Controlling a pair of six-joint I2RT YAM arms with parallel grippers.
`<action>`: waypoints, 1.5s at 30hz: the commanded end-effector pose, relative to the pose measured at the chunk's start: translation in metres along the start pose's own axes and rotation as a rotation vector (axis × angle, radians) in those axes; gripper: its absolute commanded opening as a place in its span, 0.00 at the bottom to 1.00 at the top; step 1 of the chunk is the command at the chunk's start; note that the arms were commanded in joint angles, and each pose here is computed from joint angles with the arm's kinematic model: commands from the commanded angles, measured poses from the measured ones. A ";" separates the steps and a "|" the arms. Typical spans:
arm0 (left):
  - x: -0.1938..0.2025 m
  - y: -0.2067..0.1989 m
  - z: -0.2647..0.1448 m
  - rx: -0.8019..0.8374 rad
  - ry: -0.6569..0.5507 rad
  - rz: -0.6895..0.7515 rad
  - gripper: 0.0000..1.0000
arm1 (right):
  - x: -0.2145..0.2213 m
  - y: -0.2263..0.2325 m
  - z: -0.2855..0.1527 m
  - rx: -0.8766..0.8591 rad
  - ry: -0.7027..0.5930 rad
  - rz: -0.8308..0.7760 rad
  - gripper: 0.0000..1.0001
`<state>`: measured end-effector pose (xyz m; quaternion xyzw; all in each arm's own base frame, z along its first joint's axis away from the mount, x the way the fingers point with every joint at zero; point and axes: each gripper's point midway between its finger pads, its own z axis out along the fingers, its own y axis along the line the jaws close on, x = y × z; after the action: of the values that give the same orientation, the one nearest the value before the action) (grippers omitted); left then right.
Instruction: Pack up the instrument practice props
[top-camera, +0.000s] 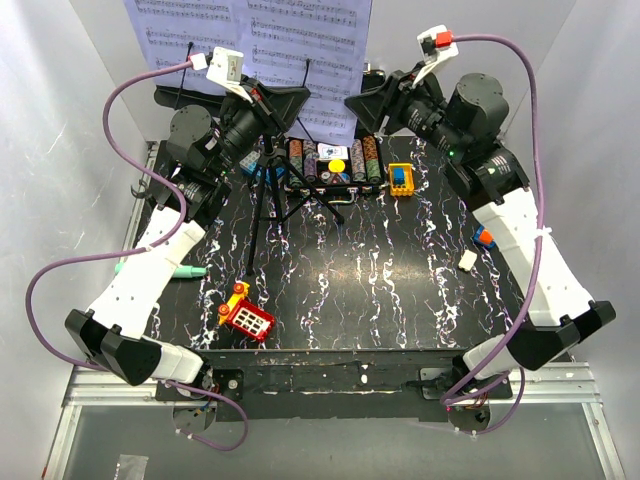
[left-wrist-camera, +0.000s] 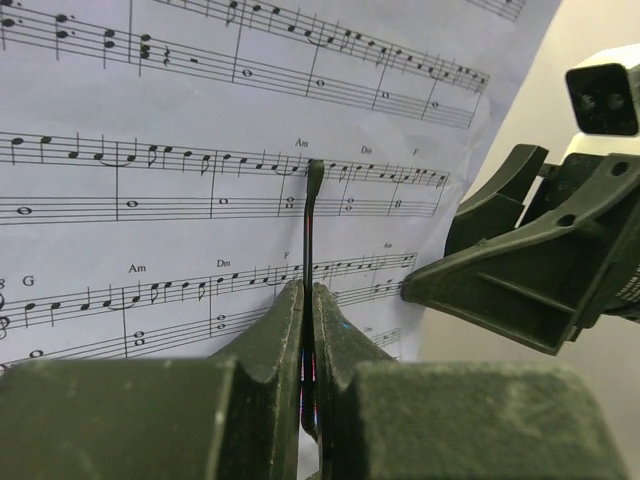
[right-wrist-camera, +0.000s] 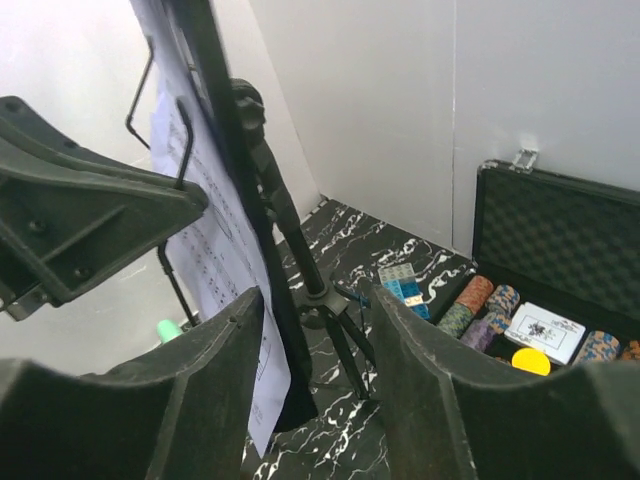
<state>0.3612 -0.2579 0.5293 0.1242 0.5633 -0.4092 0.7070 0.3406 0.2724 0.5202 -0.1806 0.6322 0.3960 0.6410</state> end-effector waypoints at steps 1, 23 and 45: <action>-0.032 -0.011 -0.012 0.016 -0.079 0.025 0.00 | -0.016 -0.004 -0.005 0.044 -0.042 -0.010 0.52; -0.033 -0.007 -0.014 -0.009 -0.091 0.034 0.00 | -0.028 0.004 -0.040 0.060 -0.109 -0.045 0.18; -0.035 -0.006 -0.018 -0.014 -0.103 0.042 0.00 | -0.043 0.020 -0.116 0.122 -0.173 -0.028 0.01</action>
<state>0.3589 -0.2532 0.5295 0.1184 0.5608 -0.4044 0.7127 0.2740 0.2138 0.5355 -0.1431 0.6103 0.3725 0.6843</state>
